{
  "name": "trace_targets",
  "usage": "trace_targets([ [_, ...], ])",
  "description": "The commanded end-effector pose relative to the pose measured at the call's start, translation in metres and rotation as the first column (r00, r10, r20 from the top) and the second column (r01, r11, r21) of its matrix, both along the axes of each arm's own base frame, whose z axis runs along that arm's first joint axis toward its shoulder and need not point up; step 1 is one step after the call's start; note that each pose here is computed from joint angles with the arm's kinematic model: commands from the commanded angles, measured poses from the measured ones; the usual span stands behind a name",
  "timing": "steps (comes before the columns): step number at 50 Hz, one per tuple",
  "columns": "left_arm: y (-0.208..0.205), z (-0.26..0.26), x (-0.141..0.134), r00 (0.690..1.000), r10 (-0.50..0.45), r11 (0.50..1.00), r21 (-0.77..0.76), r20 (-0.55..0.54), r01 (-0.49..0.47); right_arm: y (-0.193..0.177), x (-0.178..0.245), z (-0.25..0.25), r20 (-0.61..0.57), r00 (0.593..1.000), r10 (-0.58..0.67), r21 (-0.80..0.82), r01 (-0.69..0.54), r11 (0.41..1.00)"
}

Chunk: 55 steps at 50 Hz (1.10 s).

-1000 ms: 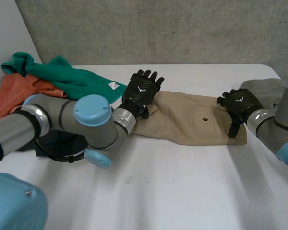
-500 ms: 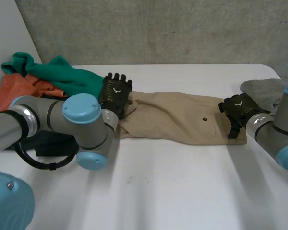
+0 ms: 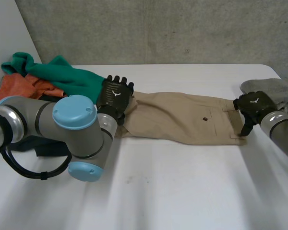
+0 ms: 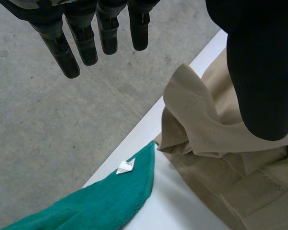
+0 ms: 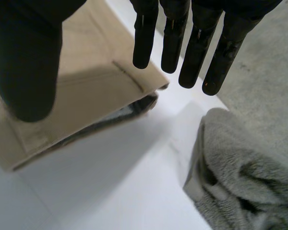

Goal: Fold the laundry.

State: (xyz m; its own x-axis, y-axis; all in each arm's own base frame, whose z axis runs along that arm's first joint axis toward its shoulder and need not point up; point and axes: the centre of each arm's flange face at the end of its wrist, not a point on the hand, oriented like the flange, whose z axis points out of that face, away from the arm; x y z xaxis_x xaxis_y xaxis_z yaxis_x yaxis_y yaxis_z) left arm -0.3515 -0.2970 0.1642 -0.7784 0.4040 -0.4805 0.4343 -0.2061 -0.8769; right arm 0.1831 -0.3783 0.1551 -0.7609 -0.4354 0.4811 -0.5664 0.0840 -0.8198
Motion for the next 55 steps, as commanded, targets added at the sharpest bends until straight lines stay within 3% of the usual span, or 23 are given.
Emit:
trace_targets([
  [1,0.008,0.015,0.007,0.999,0.015,1.000,0.002,-0.036,-0.015,0.022,-0.001,0.021,0.114,0.992,0.056,0.081,-0.065,0.995],
  [15,0.017,0.021,0.011,0.996,0.013,0.999,0.034,-0.093,-0.010,0.018,-0.010,-0.018,0.128,0.990,0.060,0.187,-0.084,0.979],
  [29,0.018,0.020,0.012,0.996,0.013,0.999,0.040,-0.091,-0.010,0.001,-0.012,-0.029,0.092,0.993,0.071,0.119,-0.081,0.990],
  [36,0.022,0.026,0.015,0.995,0.011,0.999,0.034,-0.096,-0.008,-0.003,-0.034,-0.009,0.072,0.997,0.006,0.068,-0.011,0.998],
  [44,0.028,0.034,0.020,0.995,0.014,1.000,0.029,-0.103,-0.011,-0.007,-0.072,0.029,-0.129,0.991,-0.039,-0.085,0.028,0.996],
  [50,0.034,0.037,0.026,0.994,0.018,0.999,0.036,-0.107,-0.014,-0.007,-0.065,0.036,-0.274,0.962,0.022,-0.149,-0.065,0.987],
  [53,0.036,0.038,0.028,0.993,0.018,0.999,0.041,-0.114,-0.013,0.000,-0.030,0.050,-0.287,0.950,0.125,-0.209,-0.189,0.959],
  [55,0.037,0.038,0.029,0.993,0.020,0.999,0.045,-0.117,-0.015,0.011,0.006,0.062,-0.286,0.925,0.249,-0.259,-0.325,0.909],
])
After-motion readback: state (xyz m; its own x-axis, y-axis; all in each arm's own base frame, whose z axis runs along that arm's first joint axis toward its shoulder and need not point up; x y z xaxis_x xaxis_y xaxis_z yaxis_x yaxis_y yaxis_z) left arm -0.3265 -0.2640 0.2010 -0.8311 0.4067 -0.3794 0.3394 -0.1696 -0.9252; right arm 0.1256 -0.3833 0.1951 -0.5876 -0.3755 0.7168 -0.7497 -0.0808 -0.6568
